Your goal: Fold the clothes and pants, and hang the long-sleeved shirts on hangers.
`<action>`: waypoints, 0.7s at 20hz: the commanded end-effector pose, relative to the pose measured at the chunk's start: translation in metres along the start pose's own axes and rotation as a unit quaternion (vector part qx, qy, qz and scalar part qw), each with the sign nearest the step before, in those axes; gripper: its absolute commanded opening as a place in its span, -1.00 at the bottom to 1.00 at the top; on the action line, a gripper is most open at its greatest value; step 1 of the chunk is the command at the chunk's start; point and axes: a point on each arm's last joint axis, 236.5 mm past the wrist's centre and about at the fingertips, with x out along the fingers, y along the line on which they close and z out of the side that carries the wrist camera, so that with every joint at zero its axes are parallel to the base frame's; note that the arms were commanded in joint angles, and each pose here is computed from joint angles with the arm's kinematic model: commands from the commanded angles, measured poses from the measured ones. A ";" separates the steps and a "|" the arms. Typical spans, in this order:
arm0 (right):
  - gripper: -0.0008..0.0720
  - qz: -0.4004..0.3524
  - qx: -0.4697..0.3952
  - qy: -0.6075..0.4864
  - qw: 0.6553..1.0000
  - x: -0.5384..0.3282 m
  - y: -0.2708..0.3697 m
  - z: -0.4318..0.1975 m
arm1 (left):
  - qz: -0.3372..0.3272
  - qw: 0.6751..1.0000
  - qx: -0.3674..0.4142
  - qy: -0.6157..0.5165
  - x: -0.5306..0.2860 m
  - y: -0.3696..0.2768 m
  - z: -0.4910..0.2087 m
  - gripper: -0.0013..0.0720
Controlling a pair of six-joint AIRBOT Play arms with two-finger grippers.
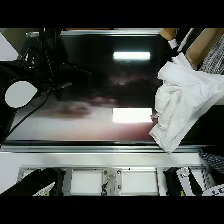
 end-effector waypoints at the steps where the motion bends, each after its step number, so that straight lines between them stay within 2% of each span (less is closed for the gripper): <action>1: -0.96 -0.016 -0.001 0.005 1.000 0.003 -0.009 -0.006 | 0.000 1.000 -0.001 0.000 0.000 0.000 0.000 -0.93; 6: -0.95 -0.015 0.000 0.013 1.000 0.005 -0.010 -0.015 | 0.000 1.000 -0.001 -0.004 0.000 0.000 0.002 -0.93; 14: -0.92 0.044 0.006 0.041 0.998 0.002 0.014 -0.041 | -0.002 1.000 -0.001 -0.013 0.000 -0.001 0.006 -0.93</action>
